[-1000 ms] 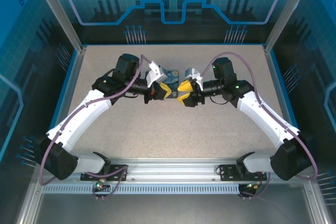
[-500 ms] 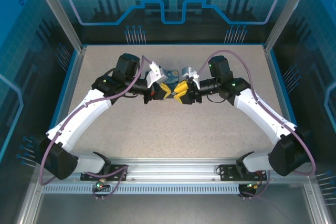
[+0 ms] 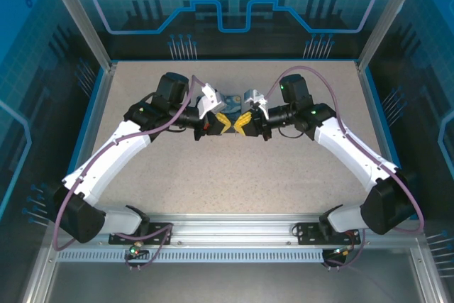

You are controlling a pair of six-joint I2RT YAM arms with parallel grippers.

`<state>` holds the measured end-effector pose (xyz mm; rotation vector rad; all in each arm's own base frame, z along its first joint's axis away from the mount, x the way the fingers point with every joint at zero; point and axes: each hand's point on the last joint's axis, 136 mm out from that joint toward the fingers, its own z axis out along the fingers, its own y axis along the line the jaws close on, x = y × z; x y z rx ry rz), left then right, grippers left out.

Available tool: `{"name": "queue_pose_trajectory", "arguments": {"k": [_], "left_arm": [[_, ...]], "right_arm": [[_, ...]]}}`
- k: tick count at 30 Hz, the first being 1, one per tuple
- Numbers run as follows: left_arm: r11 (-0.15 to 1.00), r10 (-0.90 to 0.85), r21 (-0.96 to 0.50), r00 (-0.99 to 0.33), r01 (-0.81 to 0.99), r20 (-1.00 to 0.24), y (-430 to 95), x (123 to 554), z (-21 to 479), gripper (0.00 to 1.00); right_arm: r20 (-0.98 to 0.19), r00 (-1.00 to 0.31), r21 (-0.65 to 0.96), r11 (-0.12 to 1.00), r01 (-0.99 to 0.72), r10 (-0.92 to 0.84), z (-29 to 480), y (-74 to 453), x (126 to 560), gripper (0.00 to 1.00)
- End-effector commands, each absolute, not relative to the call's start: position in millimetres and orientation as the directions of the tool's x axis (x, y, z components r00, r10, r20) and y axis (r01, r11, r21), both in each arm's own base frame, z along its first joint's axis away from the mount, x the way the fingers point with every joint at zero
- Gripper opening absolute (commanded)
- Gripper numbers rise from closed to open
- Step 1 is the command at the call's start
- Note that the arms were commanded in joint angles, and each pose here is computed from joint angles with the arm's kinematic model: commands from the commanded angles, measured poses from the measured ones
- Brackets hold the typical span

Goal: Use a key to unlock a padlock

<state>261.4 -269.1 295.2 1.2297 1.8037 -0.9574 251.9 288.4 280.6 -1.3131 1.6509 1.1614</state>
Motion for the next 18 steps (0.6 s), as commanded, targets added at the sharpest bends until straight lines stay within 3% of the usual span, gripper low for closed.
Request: {"name": "queue_pose_trajectory", "arguments": {"k": [1, 5, 8, 13, 18], "left_arm": [[0.242, 0.406, -0.131, -0.223, 0.961, -0.886, -271.9, 261.8, 300.9, 0.00], [0.258, 0.403, -0.134, -0.233, 0.957, -0.885, -271.5, 264.3, 300.8, 0.01], [0.279, 0.387, -0.139, -0.244, 0.950, -0.889, -270.2, 267.7, 304.2, 0.27], [0.388, 0.281, -0.188, -0.309, 0.903, -0.908, -254.5, 287.6, 314.6, 0.56], [0.583, 0.034, -0.342, -0.443, 0.737, -0.896, -211.9, 321.5, 305.2, 0.65]], "right_arm": [[-0.918, -0.221, 0.220, 0.039, -0.975, -0.329, 288.1, 292.1, 244.9, 0.04], [-0.916, -0.225, 0.223, 0.044, -0.974, -0.332, 288.1, 290.3, 243.5, 0.00], [-0.914, -0.233, 0.222, 0.071, -0.972, -0.333, 287.5, 287.7, 245.4, 0.00], [-0.896, -0.296, 0.236, 0.210, -0.949, -0.330, 274.8, 275.5, 262.6, 0.00], [-0.859, -0.462, 0.340, 0.430, -0.837, -0.220, 249.4, 253.1, 301.6, 0.00]]}}
